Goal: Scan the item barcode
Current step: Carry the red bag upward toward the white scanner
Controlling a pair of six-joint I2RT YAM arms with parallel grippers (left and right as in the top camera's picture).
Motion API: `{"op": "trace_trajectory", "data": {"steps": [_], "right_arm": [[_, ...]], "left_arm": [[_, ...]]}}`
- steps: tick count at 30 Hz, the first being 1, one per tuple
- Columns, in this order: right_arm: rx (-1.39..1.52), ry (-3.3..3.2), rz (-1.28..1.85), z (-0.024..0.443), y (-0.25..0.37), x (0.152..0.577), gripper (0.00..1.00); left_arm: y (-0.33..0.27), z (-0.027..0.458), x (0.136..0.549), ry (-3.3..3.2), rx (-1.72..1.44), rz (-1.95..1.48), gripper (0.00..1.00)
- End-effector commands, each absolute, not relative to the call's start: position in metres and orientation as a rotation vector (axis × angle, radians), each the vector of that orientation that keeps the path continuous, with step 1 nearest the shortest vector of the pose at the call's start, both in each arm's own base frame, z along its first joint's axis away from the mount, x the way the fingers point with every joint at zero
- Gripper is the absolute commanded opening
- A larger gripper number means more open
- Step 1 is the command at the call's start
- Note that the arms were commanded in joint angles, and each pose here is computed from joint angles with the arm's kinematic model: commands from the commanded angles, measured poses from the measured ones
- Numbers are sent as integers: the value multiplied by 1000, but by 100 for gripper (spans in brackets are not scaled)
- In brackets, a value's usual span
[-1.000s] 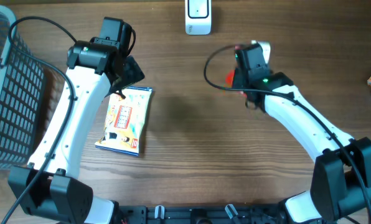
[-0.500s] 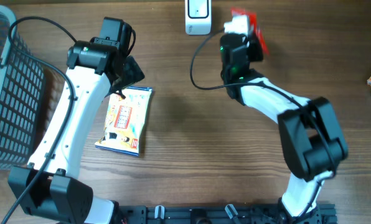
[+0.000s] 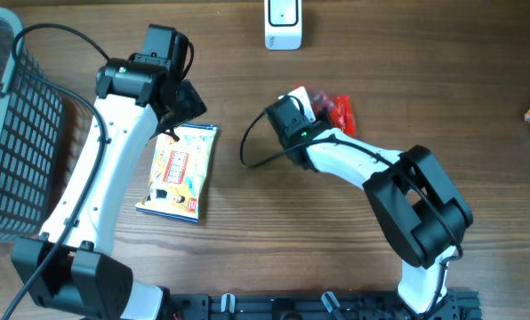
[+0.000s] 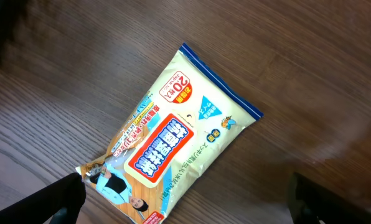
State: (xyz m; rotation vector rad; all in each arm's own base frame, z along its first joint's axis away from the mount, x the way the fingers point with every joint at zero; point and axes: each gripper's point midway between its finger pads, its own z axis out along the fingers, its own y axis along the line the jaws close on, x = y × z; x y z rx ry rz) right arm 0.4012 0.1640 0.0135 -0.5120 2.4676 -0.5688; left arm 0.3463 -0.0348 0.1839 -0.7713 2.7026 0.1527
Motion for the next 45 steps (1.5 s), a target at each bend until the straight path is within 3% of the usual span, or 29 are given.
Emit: {"op": "trace_trajectory", "data": {"steps": [1, 8, 10, 14, 19, 24, 33, 35, 38, 42, 43, 45], "right_arm": [[-474, 2568, -224, 28, 195, 386, 100], [-314, 2476, 113, 149, 184, 402, 100], [-179, 2426, 165, 169, 151, 422, 100], [82, 2454, 219, 150, 115, 444, 100], [-19, 2524, 276, 79, 120, 472, 95], [-81, 2627, 371, 35, 135, 461, 89], [-25, 2746, 479, 21, 145, 435, 84], [-25, 2762, 530, 21, 150, 431, 90], [-3, 2763, 561, 23, 154, 430, 91], [-9, 2779, 593, 23, 157, 425, 49], [-2, 2790, 589, 22, 156, 423, 43], [54, 2819, 588, 18, 155, 418, 41]], "left_arm": [[-34, 183, 347, 2697, -795, 155, 100], [-34, 183, 347, 2697, -795, 155, 100], [-34, 183, 347, 2697, -795, 155, 100], [-34, 183, 347, 2697, -795, 155, 100], [-34, 182, 347, 2697, -795, 155, 100], [-34, 183, 347, 2697, -795, 155, 100], [-34, 183, 347, 2697, -795, 155, 100], [-34, 183, 347, 2697, -795, 155, 100], [-34, 183, 347, 2697, -795, 155, 100], [-34, 182, 347, 2697, -795, 155, 100], [-34, 183, 347, 2697, -795, 155, 100], [-34, 182, 347, 2697, -795, 155, 100]]}}
